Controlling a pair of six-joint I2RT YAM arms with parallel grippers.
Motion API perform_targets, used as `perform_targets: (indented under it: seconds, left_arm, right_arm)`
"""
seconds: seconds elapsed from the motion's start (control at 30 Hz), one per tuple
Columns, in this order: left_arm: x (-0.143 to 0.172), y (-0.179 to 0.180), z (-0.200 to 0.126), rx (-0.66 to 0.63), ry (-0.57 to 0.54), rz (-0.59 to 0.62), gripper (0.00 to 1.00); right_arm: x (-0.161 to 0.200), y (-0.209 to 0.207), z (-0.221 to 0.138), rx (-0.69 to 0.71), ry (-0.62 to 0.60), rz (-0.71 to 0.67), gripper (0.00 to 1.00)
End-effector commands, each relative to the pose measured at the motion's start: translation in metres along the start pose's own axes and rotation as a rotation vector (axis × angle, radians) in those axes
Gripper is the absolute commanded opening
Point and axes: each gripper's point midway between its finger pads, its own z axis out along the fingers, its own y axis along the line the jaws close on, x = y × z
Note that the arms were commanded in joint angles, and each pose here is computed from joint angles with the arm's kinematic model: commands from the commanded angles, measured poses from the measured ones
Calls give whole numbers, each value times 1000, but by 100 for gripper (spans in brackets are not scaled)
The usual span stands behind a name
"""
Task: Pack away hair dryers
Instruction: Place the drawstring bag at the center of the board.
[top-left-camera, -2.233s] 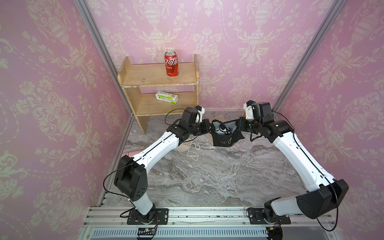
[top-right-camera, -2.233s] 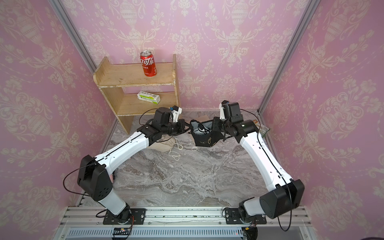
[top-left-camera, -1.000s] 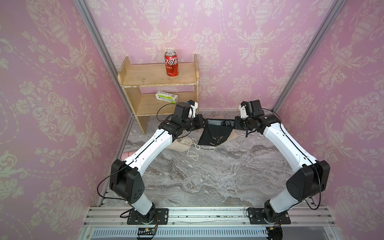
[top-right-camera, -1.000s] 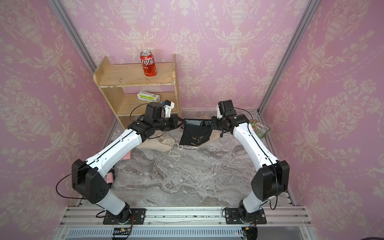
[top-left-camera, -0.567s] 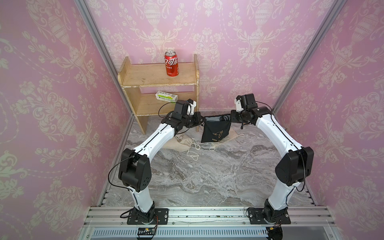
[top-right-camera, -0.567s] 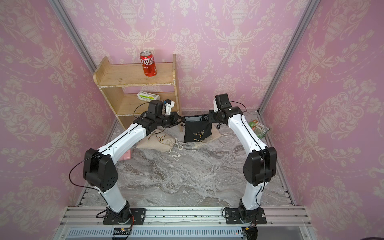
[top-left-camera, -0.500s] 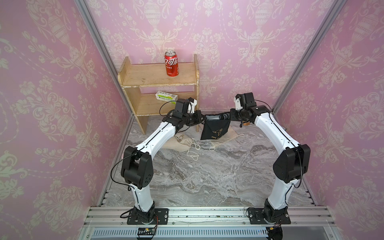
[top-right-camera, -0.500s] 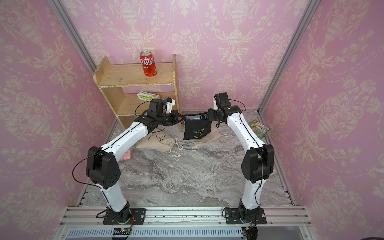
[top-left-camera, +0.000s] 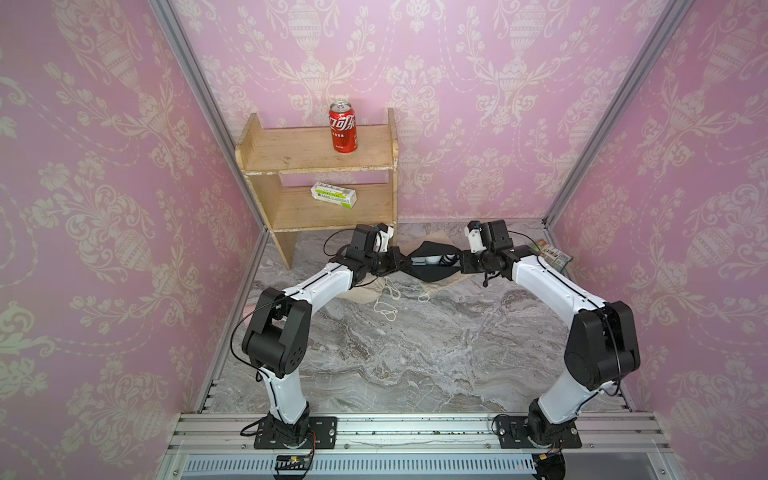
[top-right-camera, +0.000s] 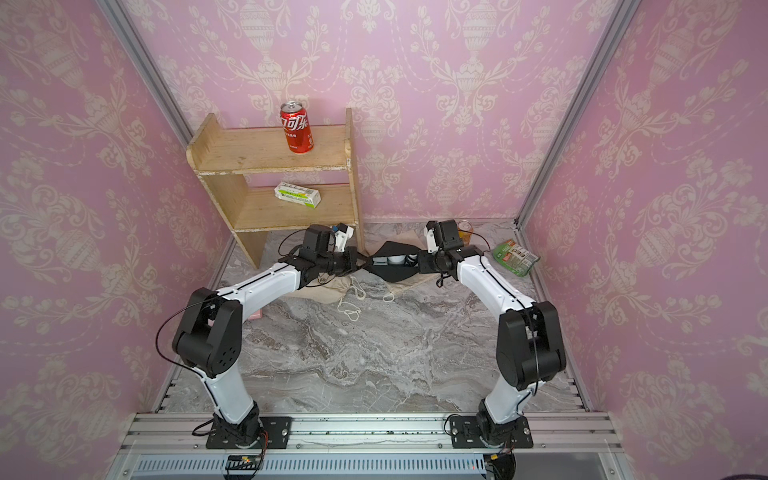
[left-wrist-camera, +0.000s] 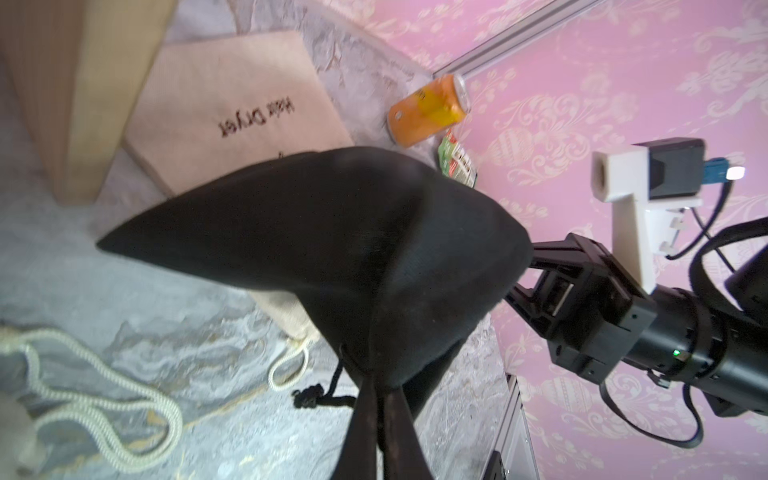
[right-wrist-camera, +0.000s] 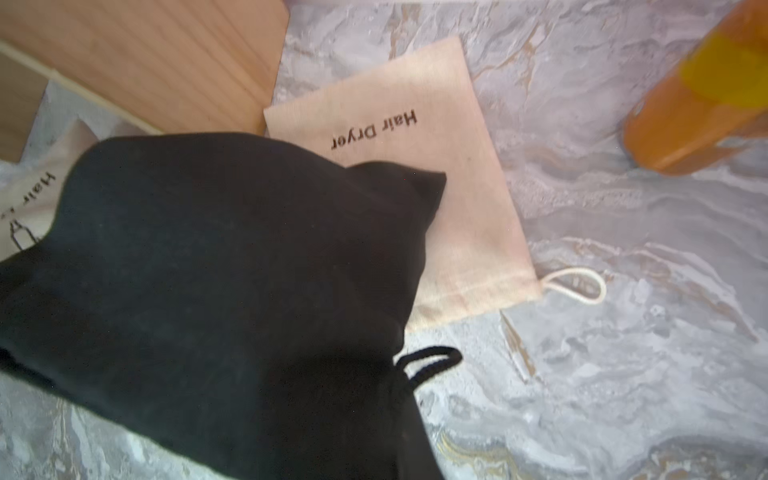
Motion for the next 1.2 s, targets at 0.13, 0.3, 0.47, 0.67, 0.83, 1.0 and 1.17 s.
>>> perform_targets:
  seconds: [0.13, 0.3, 0.47, 0.67, 0.83, 1.0, 1.17]
  left_arm:
    - [26, -2, -22, 41, -46, -15, 0]
    - [61, 13, -15, 11, -13, -51, 0]
    - [92, 31, -11, -25, 26, -106, 0]
    - [121, 55, -17, -193, 67, -143, 33]
    - [119, 51, -43, -309, 54, -128, 61]
    - [118, 41, -64, -346, 64, -68, 66]
    - [130, 37, -71, -325, 147, 124, 65]
  right_arm:
    - [47, 2, -18, 10, -38, 55, 0]
    - [93, -2, -9, 64, 20, 103, 3]
    - [134, -8, 1, 102, 82, 150, 13]
    - [159, -4, -3, 72, 125, 206, 56]
    - [154, 3, -28, 29, 84, 223, 71]
    - [144, 2, -56, 14, -19, 252, 70]
    - [129, 8, -74, -30, -99, 237, 70]
